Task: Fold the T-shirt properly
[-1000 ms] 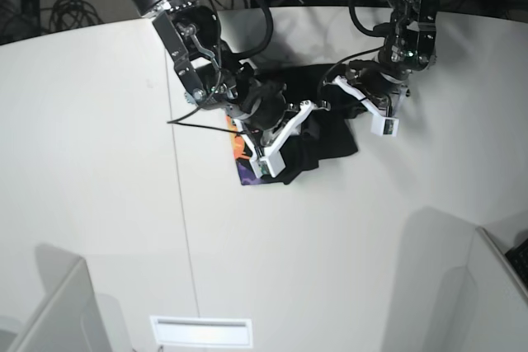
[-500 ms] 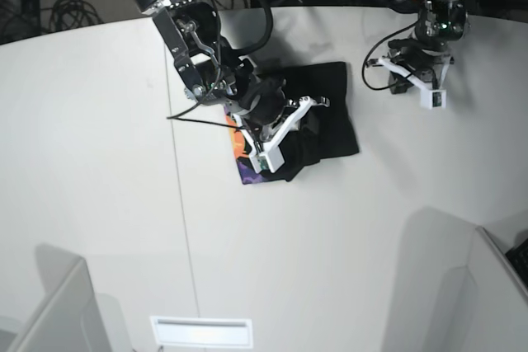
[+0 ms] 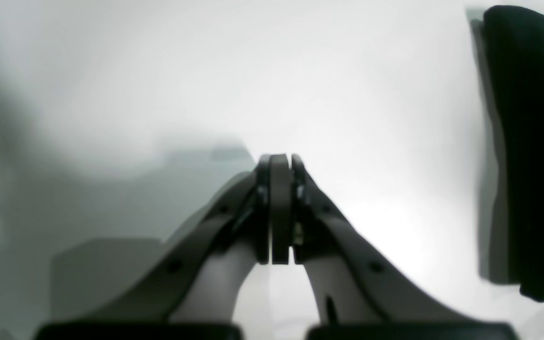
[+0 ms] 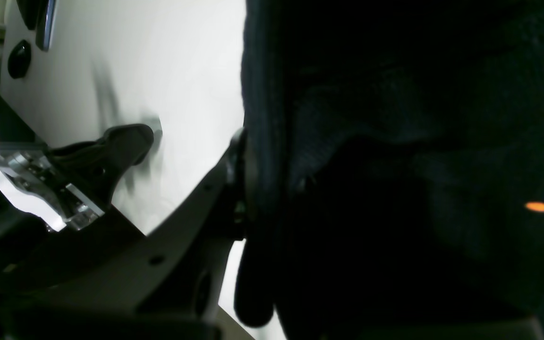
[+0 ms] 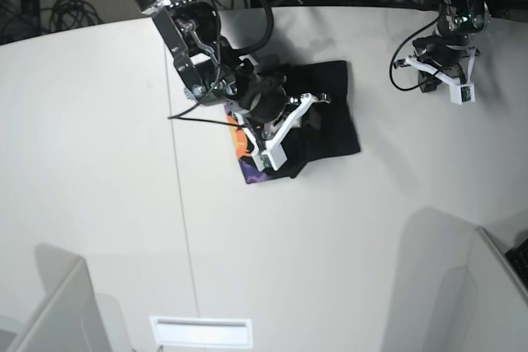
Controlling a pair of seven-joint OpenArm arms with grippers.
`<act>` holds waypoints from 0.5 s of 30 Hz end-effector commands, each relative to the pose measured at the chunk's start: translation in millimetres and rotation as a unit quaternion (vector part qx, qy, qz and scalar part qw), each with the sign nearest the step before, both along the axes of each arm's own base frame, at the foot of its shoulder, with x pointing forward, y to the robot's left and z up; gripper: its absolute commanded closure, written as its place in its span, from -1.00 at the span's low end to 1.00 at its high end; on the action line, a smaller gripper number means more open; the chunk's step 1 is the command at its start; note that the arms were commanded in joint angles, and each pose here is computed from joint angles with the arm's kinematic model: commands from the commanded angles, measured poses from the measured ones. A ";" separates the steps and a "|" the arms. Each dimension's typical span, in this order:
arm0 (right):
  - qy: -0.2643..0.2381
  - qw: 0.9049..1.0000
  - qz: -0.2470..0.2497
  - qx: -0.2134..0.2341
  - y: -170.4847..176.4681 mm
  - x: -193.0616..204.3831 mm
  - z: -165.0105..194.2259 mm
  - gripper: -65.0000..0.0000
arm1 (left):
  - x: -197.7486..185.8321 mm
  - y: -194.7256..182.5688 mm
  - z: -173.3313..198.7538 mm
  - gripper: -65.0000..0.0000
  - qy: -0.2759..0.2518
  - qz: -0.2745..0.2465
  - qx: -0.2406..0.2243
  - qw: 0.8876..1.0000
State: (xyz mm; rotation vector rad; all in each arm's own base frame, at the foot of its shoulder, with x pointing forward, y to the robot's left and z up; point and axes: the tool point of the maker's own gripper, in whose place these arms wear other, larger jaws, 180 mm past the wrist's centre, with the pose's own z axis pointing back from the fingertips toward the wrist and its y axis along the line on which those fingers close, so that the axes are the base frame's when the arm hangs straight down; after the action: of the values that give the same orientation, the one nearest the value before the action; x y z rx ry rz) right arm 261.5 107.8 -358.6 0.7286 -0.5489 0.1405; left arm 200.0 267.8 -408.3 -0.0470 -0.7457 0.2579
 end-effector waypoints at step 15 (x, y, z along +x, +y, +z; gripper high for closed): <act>0.008 1.000 0.001 0.017 19.4 8.4 0.5 0.61 | 5.4 5.1 10.5 1.00 -0.017 -0.002 0.008 1.000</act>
State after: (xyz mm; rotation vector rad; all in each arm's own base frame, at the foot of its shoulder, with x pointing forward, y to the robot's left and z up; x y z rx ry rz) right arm 260.7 120.7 -373.6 0.7314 -0.4932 0.1214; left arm 198.8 270.1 -408.2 -0.0417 -0.7436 0.2584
